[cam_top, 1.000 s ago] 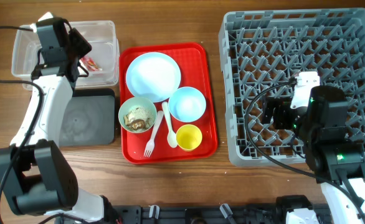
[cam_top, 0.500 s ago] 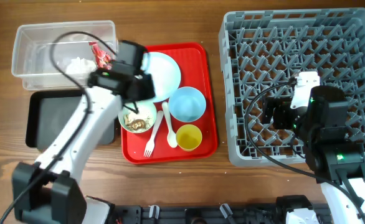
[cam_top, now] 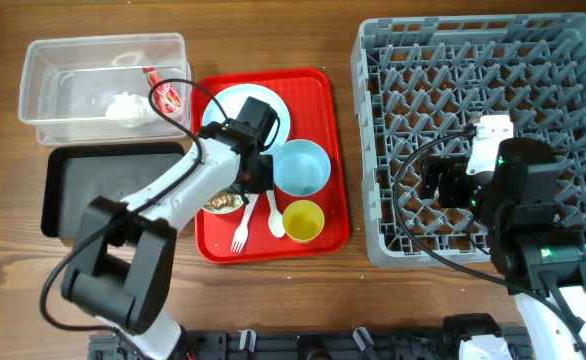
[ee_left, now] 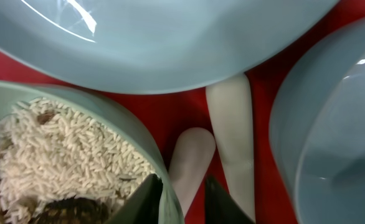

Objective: Sort waste into correct bins and load items into the dishwasher rack
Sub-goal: 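Grasp the green rice bowl with the left gripper, carry over black tray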

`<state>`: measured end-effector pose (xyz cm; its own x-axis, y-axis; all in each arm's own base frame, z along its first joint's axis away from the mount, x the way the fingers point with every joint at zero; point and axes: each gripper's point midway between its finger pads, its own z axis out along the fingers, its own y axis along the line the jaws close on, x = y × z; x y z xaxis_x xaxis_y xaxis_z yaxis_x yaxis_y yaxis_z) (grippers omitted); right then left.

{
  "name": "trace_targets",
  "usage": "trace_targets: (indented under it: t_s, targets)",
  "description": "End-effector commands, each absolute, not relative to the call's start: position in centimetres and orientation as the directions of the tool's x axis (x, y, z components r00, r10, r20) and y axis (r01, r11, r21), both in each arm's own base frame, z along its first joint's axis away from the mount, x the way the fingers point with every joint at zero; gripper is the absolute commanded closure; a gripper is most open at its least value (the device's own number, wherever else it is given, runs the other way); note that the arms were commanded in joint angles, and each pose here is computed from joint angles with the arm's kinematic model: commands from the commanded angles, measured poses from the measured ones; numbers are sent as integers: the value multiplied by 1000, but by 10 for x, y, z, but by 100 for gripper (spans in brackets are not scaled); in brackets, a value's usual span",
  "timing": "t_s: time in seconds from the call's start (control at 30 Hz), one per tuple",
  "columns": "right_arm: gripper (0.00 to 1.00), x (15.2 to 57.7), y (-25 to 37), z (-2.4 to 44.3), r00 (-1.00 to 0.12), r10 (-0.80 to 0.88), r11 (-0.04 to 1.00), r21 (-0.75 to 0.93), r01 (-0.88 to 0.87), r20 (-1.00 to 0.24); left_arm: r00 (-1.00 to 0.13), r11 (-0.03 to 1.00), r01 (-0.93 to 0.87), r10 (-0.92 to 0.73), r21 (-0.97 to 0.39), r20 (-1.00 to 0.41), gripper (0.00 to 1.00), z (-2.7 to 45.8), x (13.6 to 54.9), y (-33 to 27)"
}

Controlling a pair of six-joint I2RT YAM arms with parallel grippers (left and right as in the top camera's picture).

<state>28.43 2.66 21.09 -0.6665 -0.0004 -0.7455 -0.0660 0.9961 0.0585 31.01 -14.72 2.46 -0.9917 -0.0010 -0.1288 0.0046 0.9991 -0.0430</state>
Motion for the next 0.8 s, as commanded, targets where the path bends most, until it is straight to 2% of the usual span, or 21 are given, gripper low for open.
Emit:
trace_targets:
  t_s: [0.0,0.1,0.2,0.4,0.57,0.67,0.77]
  targets:
    - [0,287,29,222,-647,6,994,72,-76,-762,-994,1000,14,11,-23,-112,88,17,307,-145]
    - [0,287,29,222,-647,6,994,73,-76,-762,-994,1000,14,11,-23,-113,96,17,307,-145]
    - [0,287,29,222,-648,6,994,73,-76,-762,-990,1000,13,10,-23,-140,96,27,312,-145]
    - [0,287,29,222,-648,6,994,72,-76,-762,-974,999,14,2,-48,-229,96,88,323,-146]
    - [0,287,29,222,-647,6,995,72,-76,-762,-949,994,-55,-82,-99,-304,96,135,325,-119]
    - [0,287,29,222,-647,5,995,72,-76,-762,-943,979,-115,-161,-169,-292,96,146,326,-98]
    - [0,287,29,222,-647,6,995,72,-76,-762,-952,946,-99,-181,-309,-248,96,151,328,-86]
